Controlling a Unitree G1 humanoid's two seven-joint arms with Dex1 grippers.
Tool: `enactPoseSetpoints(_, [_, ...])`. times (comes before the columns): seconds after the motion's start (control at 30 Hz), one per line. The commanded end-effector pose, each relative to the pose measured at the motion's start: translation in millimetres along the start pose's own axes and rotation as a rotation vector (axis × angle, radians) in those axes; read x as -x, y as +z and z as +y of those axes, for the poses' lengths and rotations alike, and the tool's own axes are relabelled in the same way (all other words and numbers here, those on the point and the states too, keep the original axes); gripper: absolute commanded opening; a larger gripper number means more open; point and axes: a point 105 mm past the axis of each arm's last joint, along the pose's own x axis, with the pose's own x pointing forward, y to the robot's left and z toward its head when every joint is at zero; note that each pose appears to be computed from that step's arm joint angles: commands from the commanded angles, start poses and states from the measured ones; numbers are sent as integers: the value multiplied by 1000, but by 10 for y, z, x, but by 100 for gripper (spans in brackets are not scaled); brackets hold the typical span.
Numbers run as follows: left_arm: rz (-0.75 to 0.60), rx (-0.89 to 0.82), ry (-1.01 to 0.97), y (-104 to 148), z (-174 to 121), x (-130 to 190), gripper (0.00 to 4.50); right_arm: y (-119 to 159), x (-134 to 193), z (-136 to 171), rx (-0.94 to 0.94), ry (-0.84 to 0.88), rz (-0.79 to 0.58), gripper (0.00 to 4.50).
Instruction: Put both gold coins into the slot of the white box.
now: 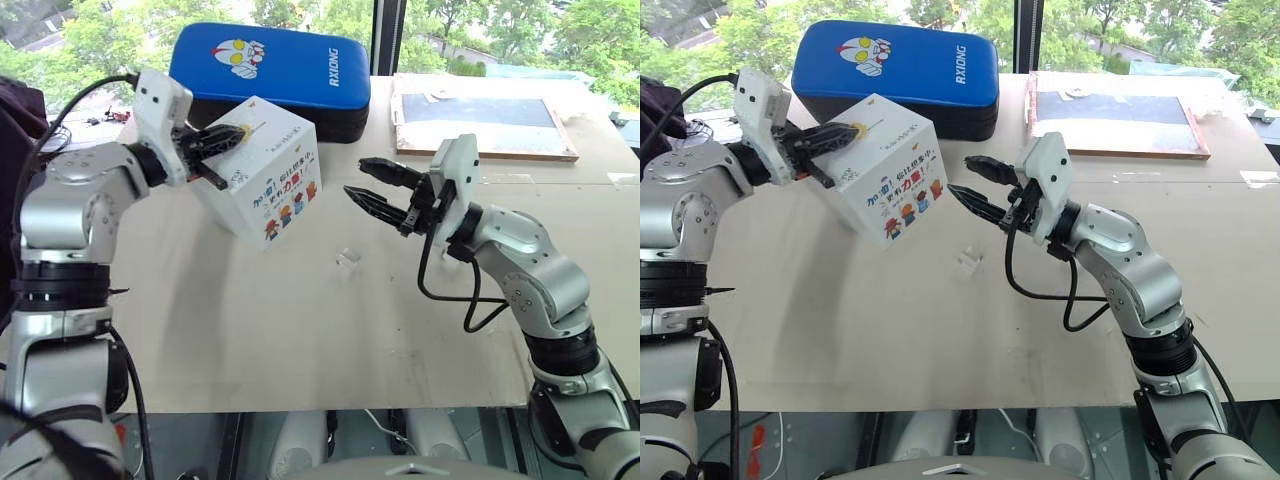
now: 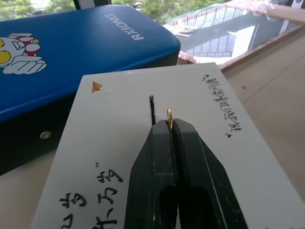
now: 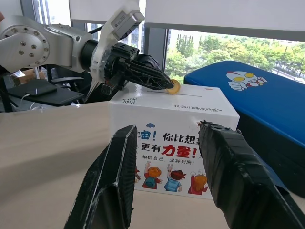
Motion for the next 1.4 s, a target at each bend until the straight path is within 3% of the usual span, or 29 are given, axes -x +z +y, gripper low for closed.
enactPoseSetpoints(0.03, [95, -2, 26, -188, 105, 12, 0, 156, -2, 56, 47, 8, -60, 219])
enactPoseSetpoints(0.23, [150, -6, -9, -301, 99, 19, 0, 151, -8, 73, 40, -1, -66, 219])
enactPoseSetpoints(0.37, [135, -5, -8, -284, 106, 25, 111, 146, -3, 91, 36, -5, -66, 223])
enactPoseSetpoints(0.43, [41, 15, 27, -141, 143, -5, 218, 130, 16, 84, 34, -9, -58, 223])
enactPoseSetpoints(0.47, [-24, 21, 17, -44, 123, -8, 245, 117, 26, 80, 34, -11, -51, 223])
enactPoseSetpoints(0.5, [-112, 36, -13, 75, 67, 16, 245, 93, 41, 83, 38, -8, -37, 223])
enactPoseSetpoints(0.53, [-172, 42, -42, 154, 12, 54, 309, 69, 55, 87, 40, -5, -23, 223])
enactPoseSetpoints(0.57, [-214, 52, -74, 203, -47, 98, 326, 48, 71, 91, 41, -4, -13, 223])
enactPoseSetpoints(0.77, [-413, 85, -340, 464, -639, 437, 326, -114, 340, 93, -29, -32, 29, 223])
enactPoseSetpoints(0.87, [-331, 139, -433, 256, -1026, 482, 326, -407, 735, 91, -48, -69, 151, 223])
enactPoseSetpoints(1.0, [-136, 188, -437, -250, -1440, 401, 326, -699, 1203, 151, -87, -91, 289, 223])
enactPoseSetpoints(1.1, [-72, 216, -381, -562, -1608, 355, 336, -873, 1448, 232, -100, -93, 384, 283])
enactPoseSetpoints(1.13, [-43, 220, -375, -678, -1691, 360, 336, -910, 1508, 248, -113, -104, 392, 336])
enactPoseSetpoints(1.17, [-32, 239, -369, -778, -1769, 361, 375, -950, 1569, 241, -121, -132, 395, 404])
enactPoseSetpoints(1.23, [-25, 318, -348, -913, -1860, 363, 415, -1017, 1647, 256, -130, -151, 403, 450])
enactPoseSetpoints(1.27, [-20, 322, -353, -961, -1895, 376, 446, -1034, 1661, 255, -134, -163, 396, 450])
enactPoseSetpoints(1.4, [46, 175, -322, -1180, -1926, 407, 446, -1105, 1682, 239, -121, -191, 376, 450])
